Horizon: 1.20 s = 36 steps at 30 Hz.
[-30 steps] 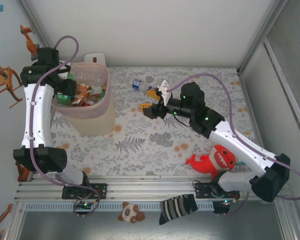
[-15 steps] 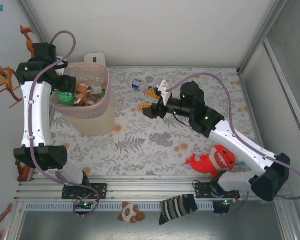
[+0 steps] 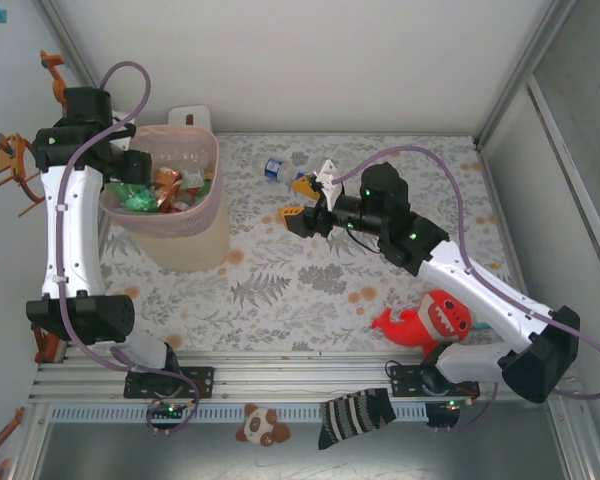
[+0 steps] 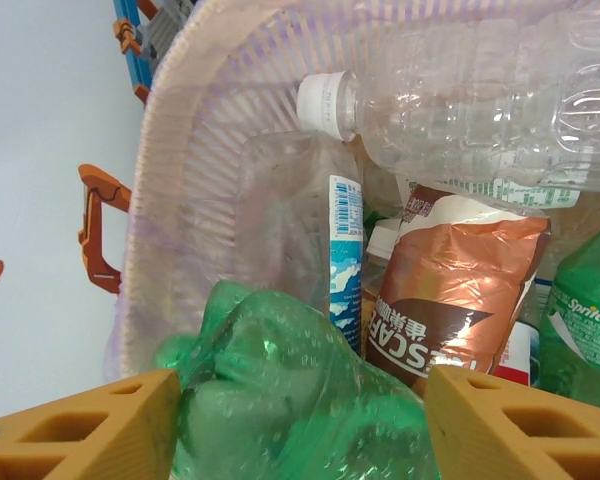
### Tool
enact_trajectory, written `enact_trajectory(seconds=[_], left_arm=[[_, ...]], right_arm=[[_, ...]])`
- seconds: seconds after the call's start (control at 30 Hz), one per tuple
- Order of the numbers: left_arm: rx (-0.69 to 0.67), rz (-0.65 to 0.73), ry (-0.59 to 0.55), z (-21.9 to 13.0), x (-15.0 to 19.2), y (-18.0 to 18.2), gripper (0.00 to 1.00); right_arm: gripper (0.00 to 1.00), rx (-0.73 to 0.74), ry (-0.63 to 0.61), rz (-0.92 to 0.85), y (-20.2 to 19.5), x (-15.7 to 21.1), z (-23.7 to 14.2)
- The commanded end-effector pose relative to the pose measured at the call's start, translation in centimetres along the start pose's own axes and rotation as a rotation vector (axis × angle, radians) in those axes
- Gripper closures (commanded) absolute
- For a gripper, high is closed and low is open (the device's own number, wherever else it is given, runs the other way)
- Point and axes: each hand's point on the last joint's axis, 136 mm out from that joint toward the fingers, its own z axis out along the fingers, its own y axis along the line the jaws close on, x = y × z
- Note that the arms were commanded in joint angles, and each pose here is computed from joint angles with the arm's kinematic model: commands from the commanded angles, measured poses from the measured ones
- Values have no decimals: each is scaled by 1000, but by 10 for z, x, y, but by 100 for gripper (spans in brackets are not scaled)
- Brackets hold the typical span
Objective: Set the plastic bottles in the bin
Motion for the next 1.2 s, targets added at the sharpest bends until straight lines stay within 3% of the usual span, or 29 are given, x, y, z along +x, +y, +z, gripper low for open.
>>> enact_trajectory(seconds=[0.0, 0.47, 0.63, 0.77, 0.87, 1.17], left_arm=[[12, 3, 56, 19, 8, -3, 37], [289, -51, 71, 42, 16, -53, 51], [328, -72, 59, 25, 19, -58, 52], [359, -90, 15, 5, 18, -61, 43], [390, -103, -27, -12, 16, -64, 43], [442, -128, 3, -16, 33, -75, 63]], right_arm=[[36, -5, -65, -47, 7, -25, -9], [36, 1, -70, -48, 8, -25, -12], [36, 3, -69, -52, 8, -24, -12], [36, -2, -68, -52, 8, -24, -10], [36, -4, -71, -52, 8, -25, -10], [36, -4, -69, -50, 7, -24, -8]])
